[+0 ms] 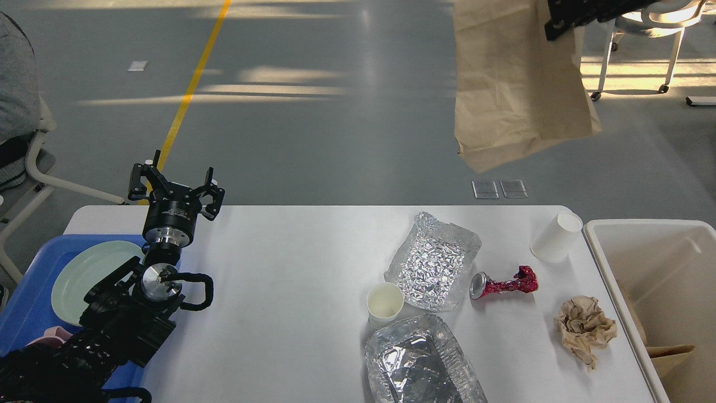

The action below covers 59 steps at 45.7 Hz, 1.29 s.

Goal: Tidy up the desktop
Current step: 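Lift the brown paper bag up off the table with the right gripper, then lower the brown paper bag into the white bin and release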

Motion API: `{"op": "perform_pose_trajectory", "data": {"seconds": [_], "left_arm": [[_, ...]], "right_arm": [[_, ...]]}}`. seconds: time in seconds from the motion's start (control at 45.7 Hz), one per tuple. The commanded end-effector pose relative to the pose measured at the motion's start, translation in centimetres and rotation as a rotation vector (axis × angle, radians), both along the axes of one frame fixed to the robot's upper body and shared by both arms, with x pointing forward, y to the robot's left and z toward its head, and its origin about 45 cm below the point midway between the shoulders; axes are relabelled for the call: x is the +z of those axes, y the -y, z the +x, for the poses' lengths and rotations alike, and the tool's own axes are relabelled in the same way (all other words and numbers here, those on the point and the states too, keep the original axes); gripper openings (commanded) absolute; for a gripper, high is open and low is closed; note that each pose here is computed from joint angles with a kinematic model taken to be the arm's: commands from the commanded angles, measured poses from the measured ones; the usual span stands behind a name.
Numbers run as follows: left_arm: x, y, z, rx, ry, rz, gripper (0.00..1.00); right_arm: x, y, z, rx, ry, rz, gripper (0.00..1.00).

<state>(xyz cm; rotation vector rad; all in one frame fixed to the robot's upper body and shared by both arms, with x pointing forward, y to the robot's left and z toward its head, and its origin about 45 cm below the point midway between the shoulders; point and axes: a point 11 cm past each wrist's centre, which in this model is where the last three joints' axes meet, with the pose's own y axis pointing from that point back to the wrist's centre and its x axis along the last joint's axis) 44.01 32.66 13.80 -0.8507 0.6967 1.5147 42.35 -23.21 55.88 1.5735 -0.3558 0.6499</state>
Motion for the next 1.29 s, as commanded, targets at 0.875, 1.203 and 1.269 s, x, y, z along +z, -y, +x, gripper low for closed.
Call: {"op": "perform_pose_trajectory", "data": {"seconds": [0.875,1.203,1.269], "left_arm": [[0.0,0.0,0.0,-0.001,0.000,0.001,1.00],[0.0,0.0,0.0,0.000,0.000,0.000,1.00],[0.0,0.0,0.0,0.001,-0.001,0.000,1.00]], "right_arm": [[-12.1,16.5,5.8,-0.479,-0.070,-0.119,0.00],[-19.3,25.1,2.2,-0.603,-0.202,-0.480,0.00],[-20.7,26.1,1.6,-0.607,-0.212,-0.512,0.00]]}}
